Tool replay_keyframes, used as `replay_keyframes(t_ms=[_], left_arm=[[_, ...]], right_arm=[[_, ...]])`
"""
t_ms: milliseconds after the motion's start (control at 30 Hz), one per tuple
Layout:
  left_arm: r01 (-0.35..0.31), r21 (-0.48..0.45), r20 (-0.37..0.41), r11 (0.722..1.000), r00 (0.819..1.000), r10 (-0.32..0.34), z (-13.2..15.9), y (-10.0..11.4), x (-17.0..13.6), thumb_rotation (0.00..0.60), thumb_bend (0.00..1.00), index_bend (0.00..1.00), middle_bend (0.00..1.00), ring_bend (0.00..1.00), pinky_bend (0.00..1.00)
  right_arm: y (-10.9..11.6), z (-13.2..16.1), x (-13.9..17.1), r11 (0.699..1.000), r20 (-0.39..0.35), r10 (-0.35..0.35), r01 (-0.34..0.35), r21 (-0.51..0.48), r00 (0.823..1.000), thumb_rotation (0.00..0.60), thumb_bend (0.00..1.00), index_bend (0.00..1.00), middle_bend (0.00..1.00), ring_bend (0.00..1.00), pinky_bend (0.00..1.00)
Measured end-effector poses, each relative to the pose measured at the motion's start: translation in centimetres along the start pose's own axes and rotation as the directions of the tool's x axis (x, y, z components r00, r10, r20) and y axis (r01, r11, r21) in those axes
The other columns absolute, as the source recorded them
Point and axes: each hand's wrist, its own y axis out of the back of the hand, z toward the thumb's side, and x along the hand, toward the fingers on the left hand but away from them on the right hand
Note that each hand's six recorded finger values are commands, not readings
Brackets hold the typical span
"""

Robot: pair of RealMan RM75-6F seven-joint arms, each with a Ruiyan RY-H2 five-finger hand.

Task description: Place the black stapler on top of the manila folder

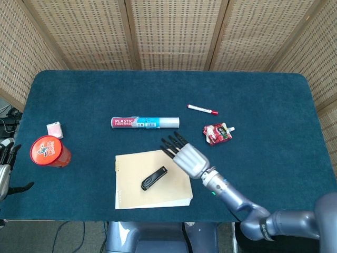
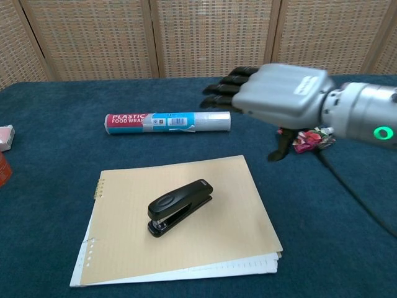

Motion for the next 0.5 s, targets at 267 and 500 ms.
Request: replay_keyframes(t_ms=[267,500], left_arm=[[-0.019,0.002,0.028,1.0,0.999,0.019,0.7,0.2,-1.0,0.6,0.0,0.0,0.0,0.0,0.0],[-0.07,-0.043,0.062,0.997,0.995,0.073,0.9,0.8,-1.8,0.6,0.0,0.0,0.0,0.0,0.0]], right_arm=[[-2.4,-9.7,8.9,0.998,0.276,-0.001,0.017,-0.054,0.961,0.6,0.0,0.0,0.0,0.0,0.0],[-4.2,-13.3,18.0,0.98,0.529,0.071,0.041,-0.197,0.846,0.6,0.0,0.0,0.0,0.0,0.0]])
